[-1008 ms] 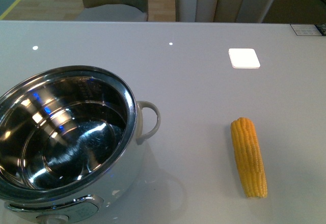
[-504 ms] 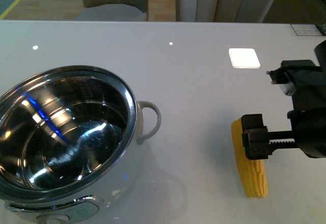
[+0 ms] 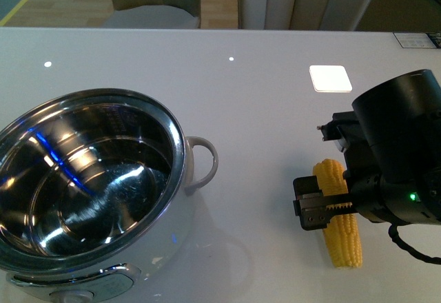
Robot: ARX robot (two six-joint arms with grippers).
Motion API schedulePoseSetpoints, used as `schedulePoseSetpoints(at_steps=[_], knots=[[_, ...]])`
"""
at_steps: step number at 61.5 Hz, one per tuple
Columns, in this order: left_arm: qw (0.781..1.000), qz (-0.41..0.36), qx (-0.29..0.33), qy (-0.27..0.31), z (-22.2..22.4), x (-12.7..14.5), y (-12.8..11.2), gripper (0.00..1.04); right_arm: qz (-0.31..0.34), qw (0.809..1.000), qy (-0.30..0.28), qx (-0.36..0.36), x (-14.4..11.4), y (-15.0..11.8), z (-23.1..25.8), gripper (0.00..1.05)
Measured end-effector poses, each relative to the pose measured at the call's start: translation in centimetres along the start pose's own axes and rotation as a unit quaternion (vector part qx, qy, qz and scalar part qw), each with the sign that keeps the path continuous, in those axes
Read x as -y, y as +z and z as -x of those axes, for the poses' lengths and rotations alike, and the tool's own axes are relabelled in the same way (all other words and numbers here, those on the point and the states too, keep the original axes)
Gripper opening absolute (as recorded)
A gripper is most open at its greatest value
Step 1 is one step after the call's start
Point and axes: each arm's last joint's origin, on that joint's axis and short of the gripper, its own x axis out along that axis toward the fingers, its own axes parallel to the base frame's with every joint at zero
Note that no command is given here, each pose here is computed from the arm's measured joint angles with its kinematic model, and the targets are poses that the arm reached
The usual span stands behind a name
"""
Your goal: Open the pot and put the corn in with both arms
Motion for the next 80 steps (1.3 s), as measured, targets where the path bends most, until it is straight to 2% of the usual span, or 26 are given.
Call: schedulePoseSetpoints(at_steps=[17,37,47,61,72,80], knots=[[1.000,0.000,0.000,0.000,0.0,0.0,0.0,0.98,0.004,1.000,0.002,-0.027,-0.1,-1.3,-1.2,0.95],[1.000,0.000,0.000,0.000,0.0,0.0,0.0,0.98,-0.002,0.999,0.011,-0.043,-0.1,-1.8,-1.4,0.45],[1.000,0.000,0.000,0.000,0.0,0.0,0.0,0.98,-0.009,0.999,0.022,-0.044,0.0,-1.8,-0.5,0.31],[1.000,0.000,0.000,0.000,0.0,0.0,0.0,0.98,-0.055,0.997,0.058,0.012,1.4,1.1,3.5,0.23],[1.000,0.000,0.000,0.000,0.0,0.0,0.0,0.98,-0.104,0.987,0.097,0.071,2.4,4.0,8.0,0.22],[1.000,0.000,0.000,0.000,0.0,0.0,0.0,0.98,-0.127,0.979,0.125,0.103,2.1,5.8,10.5,0.22]])
